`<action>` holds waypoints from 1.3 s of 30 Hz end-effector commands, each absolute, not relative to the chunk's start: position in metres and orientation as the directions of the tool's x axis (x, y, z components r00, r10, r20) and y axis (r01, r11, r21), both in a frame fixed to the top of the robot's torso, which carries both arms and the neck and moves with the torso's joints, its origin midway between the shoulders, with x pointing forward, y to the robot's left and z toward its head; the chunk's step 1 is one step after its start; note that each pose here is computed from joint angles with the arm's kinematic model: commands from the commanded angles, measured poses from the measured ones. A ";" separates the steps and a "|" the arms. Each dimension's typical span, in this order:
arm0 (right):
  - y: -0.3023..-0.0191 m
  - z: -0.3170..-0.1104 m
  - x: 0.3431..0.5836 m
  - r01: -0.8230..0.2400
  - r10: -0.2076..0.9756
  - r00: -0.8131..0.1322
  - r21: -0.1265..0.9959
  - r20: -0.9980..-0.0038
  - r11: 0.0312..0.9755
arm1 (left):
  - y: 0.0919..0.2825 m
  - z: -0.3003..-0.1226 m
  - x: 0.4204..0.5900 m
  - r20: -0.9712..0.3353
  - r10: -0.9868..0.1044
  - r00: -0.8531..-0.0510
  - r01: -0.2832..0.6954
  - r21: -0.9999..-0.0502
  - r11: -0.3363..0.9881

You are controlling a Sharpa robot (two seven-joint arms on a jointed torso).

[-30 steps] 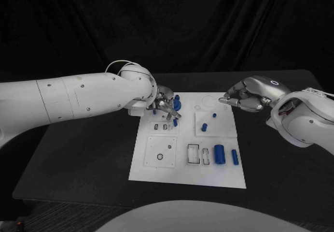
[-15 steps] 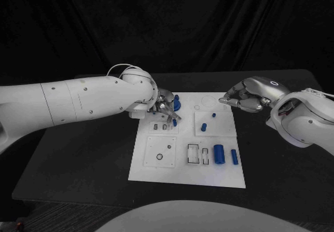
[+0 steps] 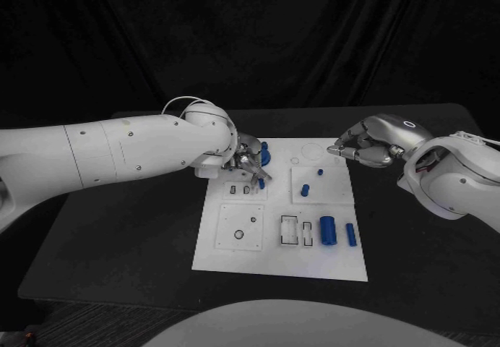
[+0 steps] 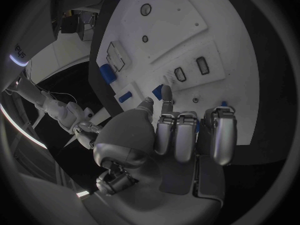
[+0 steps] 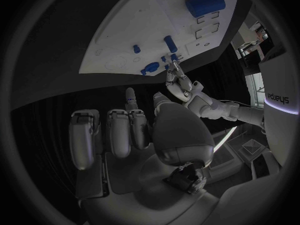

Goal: Assemble the parts on the task board

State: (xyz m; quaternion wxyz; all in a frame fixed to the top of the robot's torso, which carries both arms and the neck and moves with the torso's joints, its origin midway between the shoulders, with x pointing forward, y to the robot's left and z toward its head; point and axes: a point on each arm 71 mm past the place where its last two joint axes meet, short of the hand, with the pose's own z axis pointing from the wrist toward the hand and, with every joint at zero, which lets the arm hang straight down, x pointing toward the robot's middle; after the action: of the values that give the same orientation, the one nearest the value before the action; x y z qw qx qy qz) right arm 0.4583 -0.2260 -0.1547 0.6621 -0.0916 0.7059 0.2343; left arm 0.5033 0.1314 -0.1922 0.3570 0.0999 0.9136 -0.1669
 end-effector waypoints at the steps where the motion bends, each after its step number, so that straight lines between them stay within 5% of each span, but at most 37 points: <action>1: -0.225 -0.156 0.458 -0.437 0.174 -0.113 0.207 -0.978 0.876 | 0.129 -0.194 0.501 -0.674 0.076 -0.735 0.312 -0.236 0.920; 39: -0.227 -0.158 0.459 -0.429 0.167 -0.121 0.203 -0.979 0.880 | 0.134 -0.202 0.502 -0.660 0.075 -0.748 0.300 -0.235 0.925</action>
State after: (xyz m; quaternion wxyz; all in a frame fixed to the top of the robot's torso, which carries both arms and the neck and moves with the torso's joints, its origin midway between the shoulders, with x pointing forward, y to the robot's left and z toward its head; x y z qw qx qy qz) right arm 0.4596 -0.2263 -0.1561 0.6587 -0.0934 0.7098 0.2314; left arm 0.5031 0.1340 -0.1995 0.3468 0.0987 0.9184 -0.1627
